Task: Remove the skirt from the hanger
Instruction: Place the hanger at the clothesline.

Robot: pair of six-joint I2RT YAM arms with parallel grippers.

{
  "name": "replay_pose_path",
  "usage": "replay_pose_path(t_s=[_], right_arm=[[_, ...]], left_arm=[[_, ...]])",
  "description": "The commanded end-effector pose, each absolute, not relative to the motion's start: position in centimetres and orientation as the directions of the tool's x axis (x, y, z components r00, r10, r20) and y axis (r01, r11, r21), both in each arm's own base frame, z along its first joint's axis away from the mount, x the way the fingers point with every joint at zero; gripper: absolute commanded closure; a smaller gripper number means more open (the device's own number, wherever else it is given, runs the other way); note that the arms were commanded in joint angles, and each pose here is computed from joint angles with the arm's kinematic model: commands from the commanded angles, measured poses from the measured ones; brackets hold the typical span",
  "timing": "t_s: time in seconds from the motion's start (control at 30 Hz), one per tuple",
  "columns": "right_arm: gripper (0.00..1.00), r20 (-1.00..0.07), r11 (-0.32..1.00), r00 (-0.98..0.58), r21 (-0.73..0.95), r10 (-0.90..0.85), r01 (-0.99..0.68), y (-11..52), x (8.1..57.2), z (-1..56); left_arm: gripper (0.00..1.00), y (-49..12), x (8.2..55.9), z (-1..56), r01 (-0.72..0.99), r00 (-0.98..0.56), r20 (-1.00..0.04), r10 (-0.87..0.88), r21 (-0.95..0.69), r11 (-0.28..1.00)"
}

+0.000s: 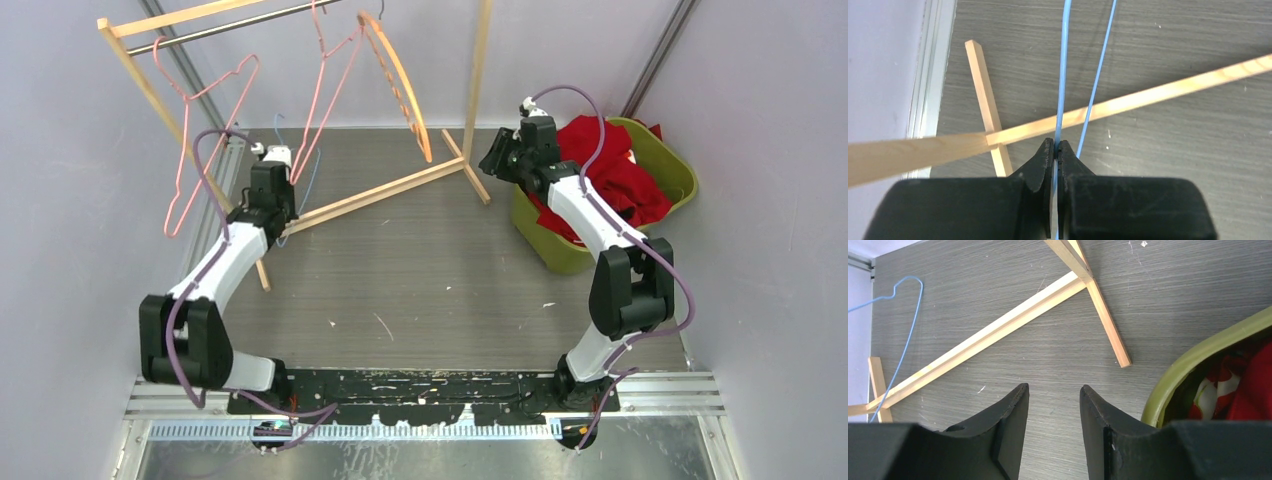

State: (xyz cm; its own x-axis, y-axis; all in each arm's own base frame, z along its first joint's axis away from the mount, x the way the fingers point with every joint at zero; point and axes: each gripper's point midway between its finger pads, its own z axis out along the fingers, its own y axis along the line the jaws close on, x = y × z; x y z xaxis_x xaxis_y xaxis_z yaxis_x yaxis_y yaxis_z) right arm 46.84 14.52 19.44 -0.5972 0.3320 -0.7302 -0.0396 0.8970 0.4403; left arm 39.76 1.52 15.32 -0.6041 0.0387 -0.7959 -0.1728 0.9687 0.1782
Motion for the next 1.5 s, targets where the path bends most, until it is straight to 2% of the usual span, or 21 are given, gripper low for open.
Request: replay_pose_path(t_s=[0.0, 0.47, 0.9, 1.47], right_arm=[[0.53, -0.775, 0.875, -0.518, 0.474, 0.363, -0.096, 15.2, 46.9, 23.4], [0.54, -0.775, 0.874, -0.521, 0.474, 0.359, -0.103, 15.6, 47.1, 23.3], [0.55, -0.778, 0.884, -0.524, 0.458, 0.346, -0.097, 15.5, 47.5, 22.8], [0.55, -0.771, 0.884, -0.536, 0.458, 0.343, -0.093, 16.0, 49.2, 22.0]], left_arm=[[1.0, 1.0, 37.6, 18.4, -0.134, -0.538, -0.84, 0.067, 0.164, 0.977], [1.0, 1.7, 29.5, 23.5, -0.137, -0.425, -0.902, 0.08, 0.151, 0.979], [1.0, 1.0, 29.4, 30.6, -0.116, -0.267, -0.96, 0.089, 0.124, 0.985], [1.0, -0.3, 29.5, 42.8, -0.078, 0.023, -0.999, 0.025, 0.024, 0.997]])
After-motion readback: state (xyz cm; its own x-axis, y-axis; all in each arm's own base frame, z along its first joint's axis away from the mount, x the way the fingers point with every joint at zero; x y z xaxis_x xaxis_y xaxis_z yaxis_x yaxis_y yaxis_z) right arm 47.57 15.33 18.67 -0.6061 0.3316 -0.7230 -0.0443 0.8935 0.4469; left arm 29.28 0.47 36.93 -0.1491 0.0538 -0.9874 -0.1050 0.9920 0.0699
